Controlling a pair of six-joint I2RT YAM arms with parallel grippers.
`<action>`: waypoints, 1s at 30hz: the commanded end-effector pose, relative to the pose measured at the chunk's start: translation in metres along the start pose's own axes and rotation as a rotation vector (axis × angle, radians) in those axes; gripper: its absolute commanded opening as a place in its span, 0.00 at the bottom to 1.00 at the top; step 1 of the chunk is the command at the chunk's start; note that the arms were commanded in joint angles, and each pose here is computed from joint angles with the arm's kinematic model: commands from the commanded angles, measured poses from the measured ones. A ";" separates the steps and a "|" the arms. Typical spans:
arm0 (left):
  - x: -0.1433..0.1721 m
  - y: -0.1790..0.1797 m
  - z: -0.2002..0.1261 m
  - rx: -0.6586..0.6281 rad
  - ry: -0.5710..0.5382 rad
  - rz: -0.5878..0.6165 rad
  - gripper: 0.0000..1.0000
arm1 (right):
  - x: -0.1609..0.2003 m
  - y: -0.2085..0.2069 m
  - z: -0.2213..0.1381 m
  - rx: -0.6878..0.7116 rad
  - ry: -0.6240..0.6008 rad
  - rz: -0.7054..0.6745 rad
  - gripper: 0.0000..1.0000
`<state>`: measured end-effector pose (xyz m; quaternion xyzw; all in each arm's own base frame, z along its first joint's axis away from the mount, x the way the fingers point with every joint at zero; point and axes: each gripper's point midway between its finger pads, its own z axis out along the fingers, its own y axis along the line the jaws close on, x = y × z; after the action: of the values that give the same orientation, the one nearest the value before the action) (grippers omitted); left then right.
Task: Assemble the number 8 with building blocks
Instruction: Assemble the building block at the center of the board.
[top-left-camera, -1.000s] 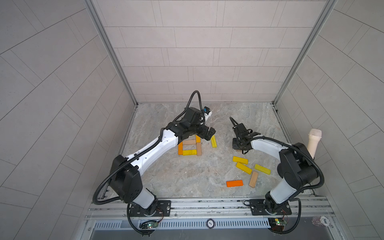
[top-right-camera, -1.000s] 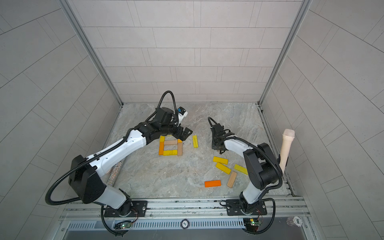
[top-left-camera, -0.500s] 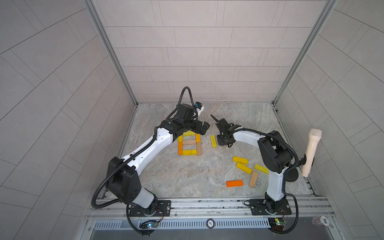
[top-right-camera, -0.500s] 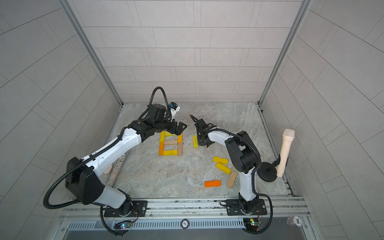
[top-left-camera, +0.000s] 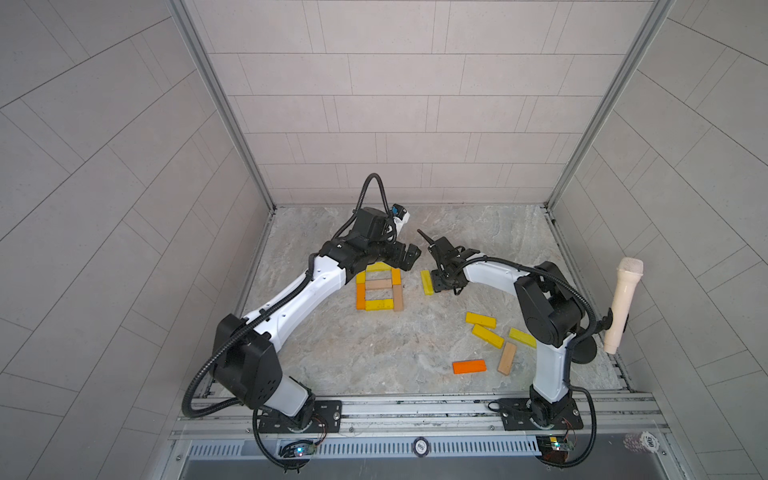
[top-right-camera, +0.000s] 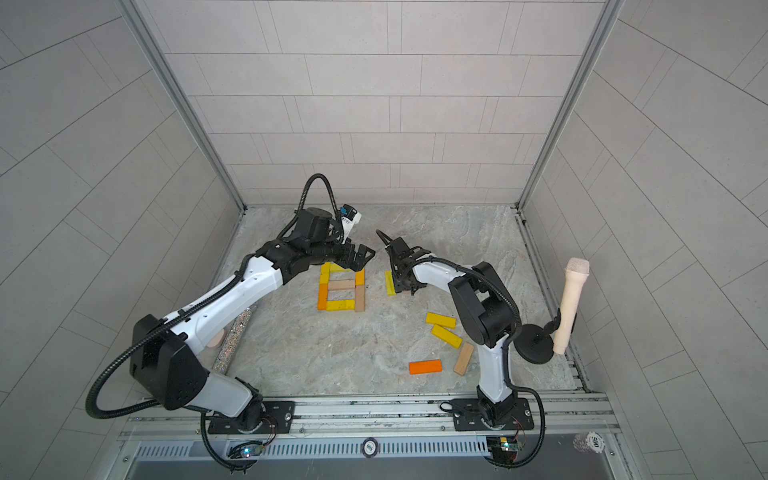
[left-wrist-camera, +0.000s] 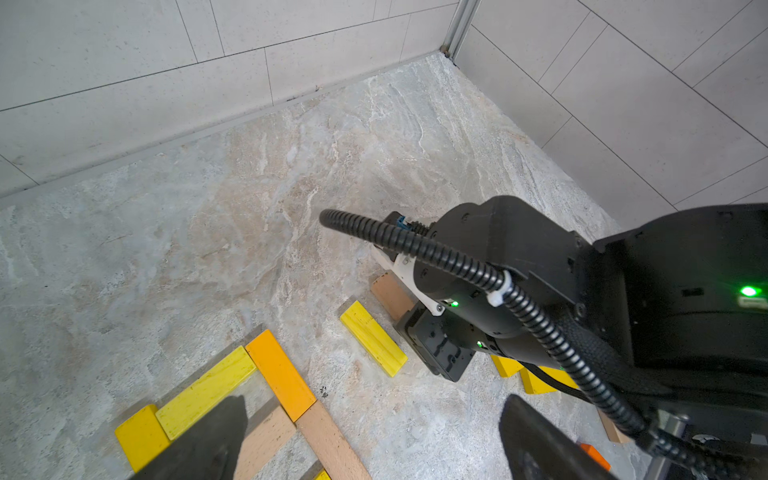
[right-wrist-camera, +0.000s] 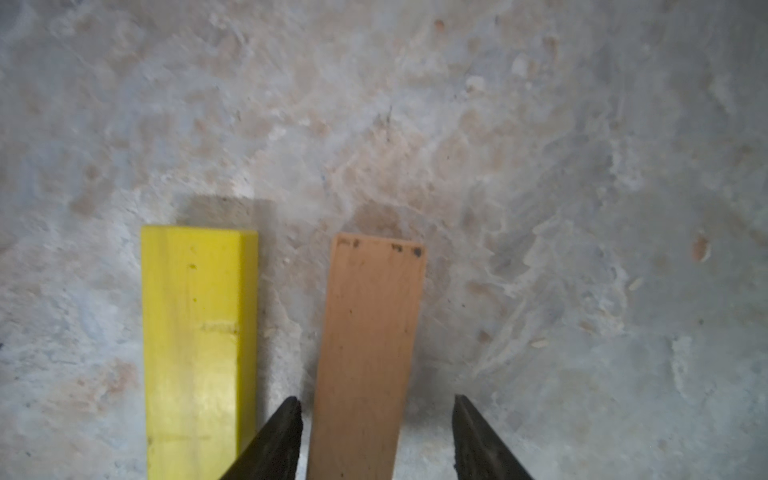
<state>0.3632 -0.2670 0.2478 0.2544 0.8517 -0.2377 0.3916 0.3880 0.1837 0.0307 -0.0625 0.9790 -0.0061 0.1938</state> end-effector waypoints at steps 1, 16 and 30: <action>-0.008 -0.005 -0.008 0.016 -0.038 0.006 1.00 | 0.002 -0.003 -0.018 -0.005 -0.025 0.026 0.58; -0.008 -0.007 -0.009 0.025 -0.040 0.002 1.00 | 0.013 -0.041 0.000 0.032 0.006 0.182 0.52; -0.006 -0.008 -0.005 0.037 -0.030 -0.006 1.00 | 0.007 -0.013 0.000 -0.084 0.011 0.094 0.55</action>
<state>0.3617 -0.2703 0.2494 0.2529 0.8491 -0.2504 0.3902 0.3855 0.1598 0.0249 -0.0102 0.9815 0.0324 0.1883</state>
